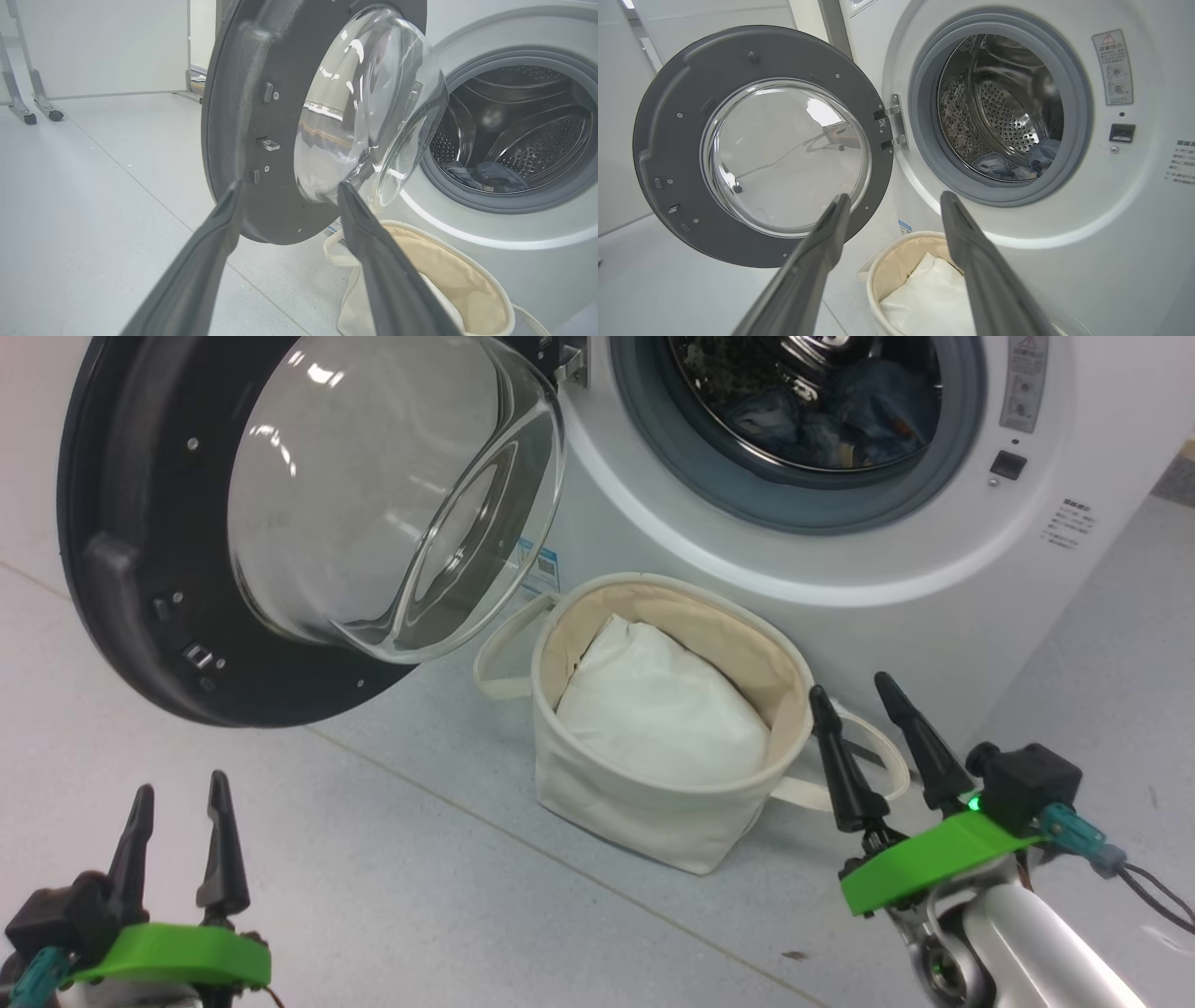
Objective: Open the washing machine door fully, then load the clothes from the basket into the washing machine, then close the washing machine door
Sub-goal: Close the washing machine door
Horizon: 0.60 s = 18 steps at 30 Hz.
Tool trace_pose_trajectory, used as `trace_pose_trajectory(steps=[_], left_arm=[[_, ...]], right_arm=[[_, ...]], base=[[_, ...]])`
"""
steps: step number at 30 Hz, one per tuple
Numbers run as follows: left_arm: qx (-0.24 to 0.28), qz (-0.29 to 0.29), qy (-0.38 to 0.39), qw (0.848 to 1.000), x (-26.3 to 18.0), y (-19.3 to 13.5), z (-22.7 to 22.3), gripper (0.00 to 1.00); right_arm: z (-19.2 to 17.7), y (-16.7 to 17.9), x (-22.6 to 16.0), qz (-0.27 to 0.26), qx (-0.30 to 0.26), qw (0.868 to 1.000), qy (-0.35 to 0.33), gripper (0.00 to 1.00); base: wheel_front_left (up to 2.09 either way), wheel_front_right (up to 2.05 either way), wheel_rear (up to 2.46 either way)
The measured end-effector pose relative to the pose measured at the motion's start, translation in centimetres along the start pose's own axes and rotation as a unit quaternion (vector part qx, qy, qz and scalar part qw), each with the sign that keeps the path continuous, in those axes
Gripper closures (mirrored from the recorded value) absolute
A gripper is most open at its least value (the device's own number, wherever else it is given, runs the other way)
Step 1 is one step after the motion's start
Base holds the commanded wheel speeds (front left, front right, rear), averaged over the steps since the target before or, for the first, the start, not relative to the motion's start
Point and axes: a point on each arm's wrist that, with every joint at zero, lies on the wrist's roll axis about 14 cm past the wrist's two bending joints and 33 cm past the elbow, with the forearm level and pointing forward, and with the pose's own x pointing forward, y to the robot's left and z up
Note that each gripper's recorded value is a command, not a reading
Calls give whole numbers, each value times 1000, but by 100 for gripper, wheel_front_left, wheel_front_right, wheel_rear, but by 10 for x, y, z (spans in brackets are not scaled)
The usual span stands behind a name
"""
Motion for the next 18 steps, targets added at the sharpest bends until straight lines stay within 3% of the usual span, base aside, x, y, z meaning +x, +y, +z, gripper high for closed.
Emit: trace_pose_trajectory(steps=[18], left_arm=[[-5,23,-8,1000,-7,13,4,0]], right_arm=[[-2,11,10,21,7,1000,4,0]], base=[[0,0,0]])
